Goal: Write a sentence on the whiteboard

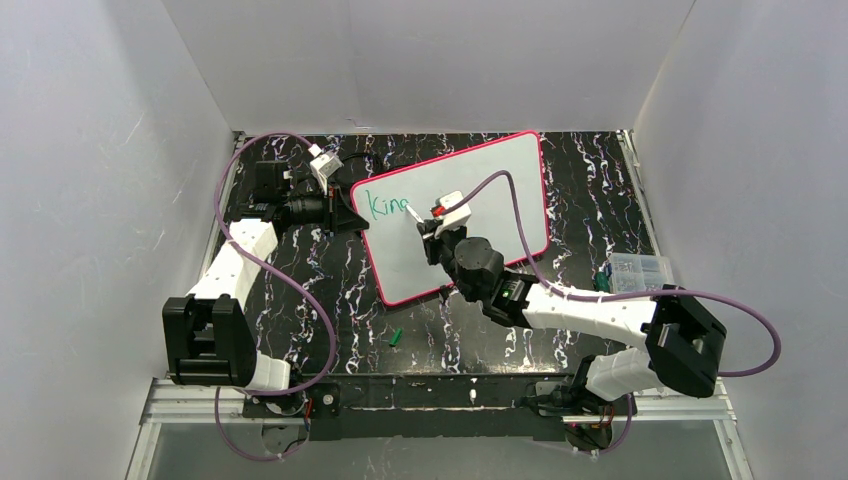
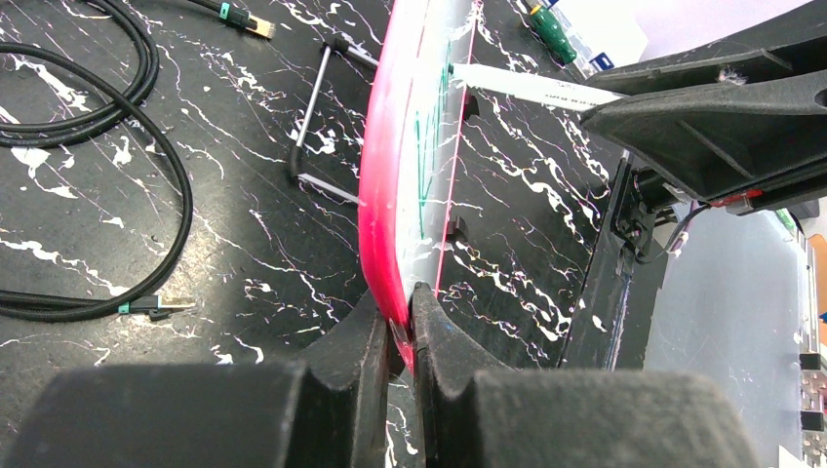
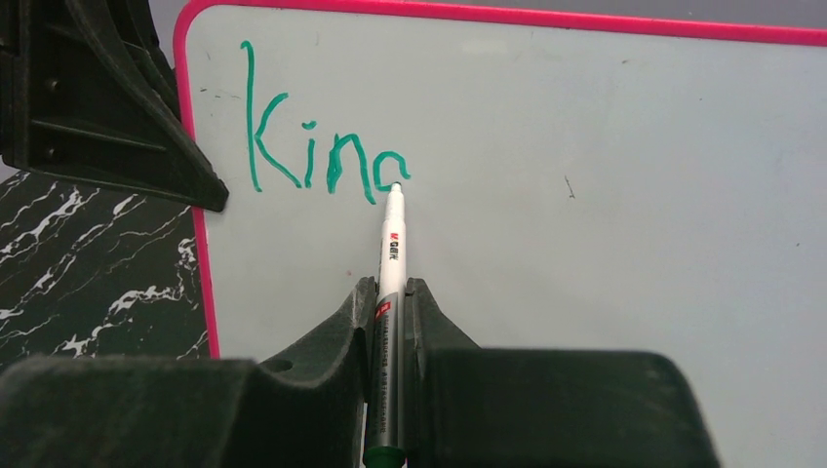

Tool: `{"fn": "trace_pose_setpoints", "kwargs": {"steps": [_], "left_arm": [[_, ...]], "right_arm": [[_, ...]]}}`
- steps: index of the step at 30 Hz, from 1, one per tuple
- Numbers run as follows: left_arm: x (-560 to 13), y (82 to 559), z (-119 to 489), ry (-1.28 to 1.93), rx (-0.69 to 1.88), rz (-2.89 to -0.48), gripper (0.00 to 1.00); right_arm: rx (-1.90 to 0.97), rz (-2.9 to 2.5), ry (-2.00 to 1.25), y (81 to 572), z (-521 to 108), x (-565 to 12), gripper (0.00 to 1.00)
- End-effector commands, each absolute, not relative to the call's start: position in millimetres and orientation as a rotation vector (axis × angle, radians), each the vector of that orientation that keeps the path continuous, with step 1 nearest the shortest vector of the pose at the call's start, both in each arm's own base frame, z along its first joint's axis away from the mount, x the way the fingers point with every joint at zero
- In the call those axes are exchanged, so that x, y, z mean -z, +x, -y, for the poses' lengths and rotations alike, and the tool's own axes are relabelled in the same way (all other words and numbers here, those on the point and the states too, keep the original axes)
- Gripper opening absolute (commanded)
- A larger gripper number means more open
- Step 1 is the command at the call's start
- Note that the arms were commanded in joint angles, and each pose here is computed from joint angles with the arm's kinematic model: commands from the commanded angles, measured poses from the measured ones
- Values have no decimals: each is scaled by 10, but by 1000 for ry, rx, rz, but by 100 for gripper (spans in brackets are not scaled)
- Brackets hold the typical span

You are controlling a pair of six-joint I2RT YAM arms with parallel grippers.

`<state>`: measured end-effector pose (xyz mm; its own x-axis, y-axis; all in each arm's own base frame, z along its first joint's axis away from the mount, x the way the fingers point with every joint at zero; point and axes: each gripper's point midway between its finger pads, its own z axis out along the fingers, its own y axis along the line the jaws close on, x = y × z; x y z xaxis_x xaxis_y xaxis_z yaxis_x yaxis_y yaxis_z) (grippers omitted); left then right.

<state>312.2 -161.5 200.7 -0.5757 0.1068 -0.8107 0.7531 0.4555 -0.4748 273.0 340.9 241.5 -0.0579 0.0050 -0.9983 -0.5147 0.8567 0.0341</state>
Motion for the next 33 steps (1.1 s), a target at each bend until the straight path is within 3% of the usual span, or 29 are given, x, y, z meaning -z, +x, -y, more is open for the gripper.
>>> {"fn": "trace_pose_setpoints", "kwargs": {"steps": [1, 16, 33], "left_arm": [[-2084, 3155, 1570, 777, 1030, -1944, 0], [-2094, 3153, 1571, 778, 1028, -1941, 0], [-2099, 3154, 1569, 778, 1026, -1940, 0]], "right_arm": [[-398, -1517, -345, 2859, -3359, -2723, 1], [-368, -1459, -340, 2978, -3461, -2954, 1], [-410, -1554, -344, 2841, -3364, -2548, 1]]}}
